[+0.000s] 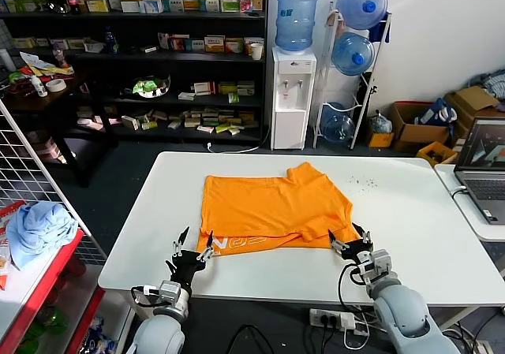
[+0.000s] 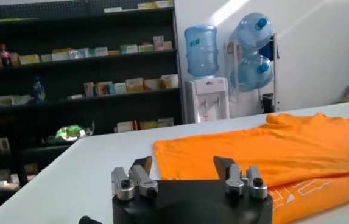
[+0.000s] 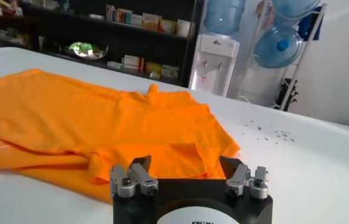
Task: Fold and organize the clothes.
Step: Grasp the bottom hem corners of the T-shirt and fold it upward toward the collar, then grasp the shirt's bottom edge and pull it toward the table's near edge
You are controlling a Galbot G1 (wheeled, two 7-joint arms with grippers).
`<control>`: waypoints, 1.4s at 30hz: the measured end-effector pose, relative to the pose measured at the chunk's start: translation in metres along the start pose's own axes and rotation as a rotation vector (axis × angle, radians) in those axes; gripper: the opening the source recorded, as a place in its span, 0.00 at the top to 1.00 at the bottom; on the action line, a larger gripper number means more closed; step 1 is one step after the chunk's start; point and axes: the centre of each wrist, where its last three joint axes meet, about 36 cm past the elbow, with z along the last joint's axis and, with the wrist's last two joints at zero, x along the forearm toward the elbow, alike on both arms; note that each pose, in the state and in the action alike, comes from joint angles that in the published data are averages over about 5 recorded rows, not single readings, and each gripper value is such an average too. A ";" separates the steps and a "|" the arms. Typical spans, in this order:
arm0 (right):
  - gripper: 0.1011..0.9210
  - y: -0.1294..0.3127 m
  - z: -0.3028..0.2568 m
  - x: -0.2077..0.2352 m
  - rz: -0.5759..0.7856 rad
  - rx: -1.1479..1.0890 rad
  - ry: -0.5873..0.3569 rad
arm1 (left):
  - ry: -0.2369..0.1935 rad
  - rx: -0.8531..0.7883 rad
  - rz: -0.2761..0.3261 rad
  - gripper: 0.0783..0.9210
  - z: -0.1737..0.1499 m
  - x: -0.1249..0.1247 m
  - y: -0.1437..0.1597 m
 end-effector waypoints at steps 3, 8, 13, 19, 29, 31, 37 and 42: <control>0.12 0.000 0.001 0.002 0.001 -0.001 0.008 | 0.023 0.033 -0.012 0.12 -0.001 0.002 -0.002; 0.12 -0.002 0.005 0.000 0.010 -0.008 0.020 | 0.063 0.080 -0.030 0.12 -0.003 0.001 -0.004; 0.12 -0.007 0.010 -0.003 0.025 -0.020 0.041 | 0.109 0.103 -0.037 0.12 -0.002 0.001 -0.005; 0.12 -0.010 0.015 -0.007 0.039 -0.031 0.062 | 0.166 0.104 -0.034 0.12 0.000 0.001 -0.008; 0.26 -0.015 0.022 -0.011 0.055 -0.036 0.087 | 0.212 0.102 -0.037 0.24 0.001 0.001 -0.009; 0.35 -0.015 0.024 -0.012 0.058 -0.037 0.092 | 0.217 0.102 -0.038 0.30 0.001 0.001 -0.009; 0.56 -0.014 0.027 -0.010 0.066 -0.037 0.106 | 0.226 0.100 -0.040 0.51 0.003 0.003 -0.009; 0.73 -0.013 0.026 -0.005 0.072 -0.033 0.117 | 0.228 0.096 -0.033 0.68 0.003 0.006 -0.009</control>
